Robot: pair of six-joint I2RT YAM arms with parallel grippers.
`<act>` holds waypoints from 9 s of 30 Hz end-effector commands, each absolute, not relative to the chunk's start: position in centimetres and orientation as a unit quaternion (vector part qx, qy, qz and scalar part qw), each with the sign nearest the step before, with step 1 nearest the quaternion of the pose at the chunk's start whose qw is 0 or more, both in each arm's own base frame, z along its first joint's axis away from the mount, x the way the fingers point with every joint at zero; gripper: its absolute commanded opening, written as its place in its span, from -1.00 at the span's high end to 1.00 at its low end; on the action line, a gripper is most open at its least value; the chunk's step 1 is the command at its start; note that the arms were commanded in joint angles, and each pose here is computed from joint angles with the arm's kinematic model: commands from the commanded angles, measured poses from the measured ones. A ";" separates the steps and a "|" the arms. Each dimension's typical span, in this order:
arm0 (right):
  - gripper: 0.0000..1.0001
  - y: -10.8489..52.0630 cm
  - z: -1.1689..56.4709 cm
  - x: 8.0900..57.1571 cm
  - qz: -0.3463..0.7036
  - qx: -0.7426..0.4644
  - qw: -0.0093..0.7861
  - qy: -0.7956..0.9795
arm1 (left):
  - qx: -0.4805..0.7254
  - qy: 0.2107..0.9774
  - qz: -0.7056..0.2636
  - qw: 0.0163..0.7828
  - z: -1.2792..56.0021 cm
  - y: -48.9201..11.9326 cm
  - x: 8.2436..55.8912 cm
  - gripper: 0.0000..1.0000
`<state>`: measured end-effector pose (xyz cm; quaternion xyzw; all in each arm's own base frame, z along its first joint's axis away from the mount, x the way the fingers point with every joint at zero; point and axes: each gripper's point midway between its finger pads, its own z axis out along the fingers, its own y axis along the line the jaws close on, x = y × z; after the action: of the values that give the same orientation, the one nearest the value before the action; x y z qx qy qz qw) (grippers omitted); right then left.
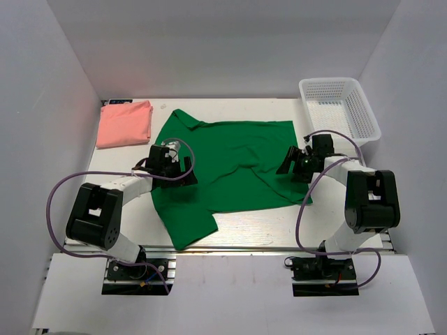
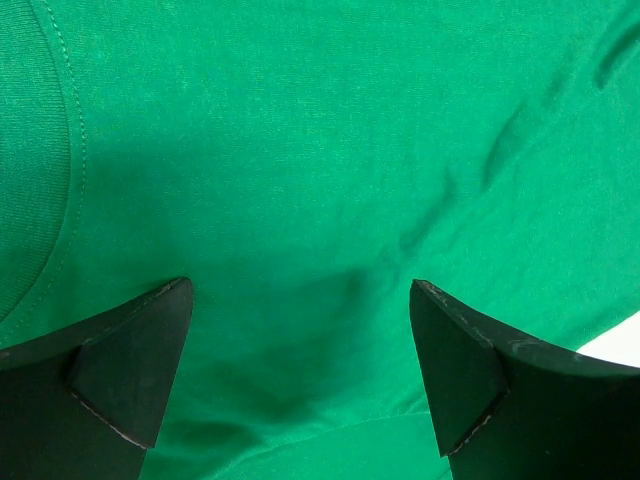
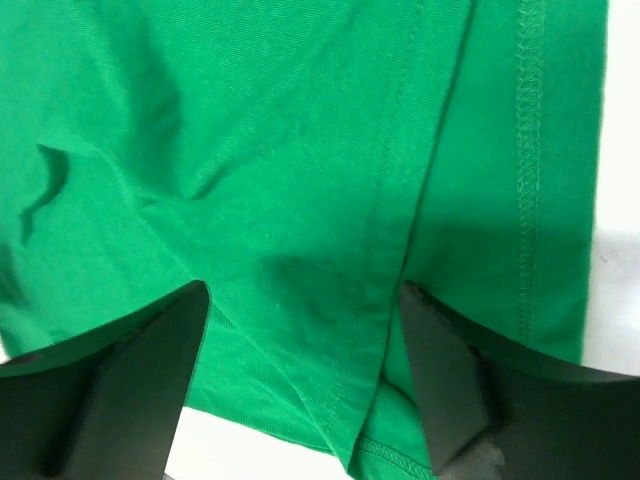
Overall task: Fold and stack the t-shirts
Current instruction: Flatten out the tshirt, then grap the side of the flattened tshirt closest away from the robot with both arms
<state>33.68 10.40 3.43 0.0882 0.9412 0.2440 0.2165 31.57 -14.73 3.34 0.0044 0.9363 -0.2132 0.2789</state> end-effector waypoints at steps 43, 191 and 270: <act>0.97 4.7 6.0 43.2 0.187 0.149 0.301 0.923 | -0.022 0.957 -0.154 0.244 0.5 -12.9 31.3 -1.00; 1.00 7.9 6.0 38.4 0.167 0.106 0.289 0.937 | -0.051 0.958 -0.150 0.239 0.6 -13.8 36.7 -1.00; 0.34 5.6 0.0 23.1 0.132 0.240 0.227 0.935 | -0.115 0.985 -0.116 -0.049 2.0 -11.5 8.4 -0.43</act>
<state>24.96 5.79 1.77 0.2334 0.9244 0.1437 0.2654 6.48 -11.59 1.47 -0.0970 0.9817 -0.1347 -0.0932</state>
